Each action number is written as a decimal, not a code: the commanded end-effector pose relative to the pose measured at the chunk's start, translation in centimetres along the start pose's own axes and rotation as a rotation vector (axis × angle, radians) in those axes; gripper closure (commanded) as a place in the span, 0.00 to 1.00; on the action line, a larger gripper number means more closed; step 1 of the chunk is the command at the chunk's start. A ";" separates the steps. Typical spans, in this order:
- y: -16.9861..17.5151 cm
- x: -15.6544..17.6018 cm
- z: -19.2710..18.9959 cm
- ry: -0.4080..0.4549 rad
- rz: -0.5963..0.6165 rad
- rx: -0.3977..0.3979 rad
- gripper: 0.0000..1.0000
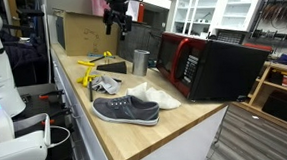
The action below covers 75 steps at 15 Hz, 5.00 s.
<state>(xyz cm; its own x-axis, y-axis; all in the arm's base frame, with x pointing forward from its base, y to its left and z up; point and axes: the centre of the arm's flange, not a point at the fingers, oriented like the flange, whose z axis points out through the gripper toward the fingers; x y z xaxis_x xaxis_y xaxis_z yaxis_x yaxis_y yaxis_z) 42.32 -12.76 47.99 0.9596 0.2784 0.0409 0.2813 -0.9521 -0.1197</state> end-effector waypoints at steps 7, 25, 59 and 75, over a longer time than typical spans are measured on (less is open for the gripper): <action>-6.3 1.7 10.3 -0.117 -0.047 0.065 0.00; -11.8 0.8 15.2 -0.274 -0.243 0.023 0.00; -15.7 0.2 20.4 -0.362 -0.406 -0.082 0.65; -16.4 -2.5 21.5 -0.374 -0.442 -0.071 0.26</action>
<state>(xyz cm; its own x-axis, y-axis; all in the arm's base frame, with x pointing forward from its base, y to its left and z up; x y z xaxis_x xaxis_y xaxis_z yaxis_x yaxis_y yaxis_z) 36.76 4.88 28.31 0.7016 0.6539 -0.2830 0.6533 -0.7489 -0.1106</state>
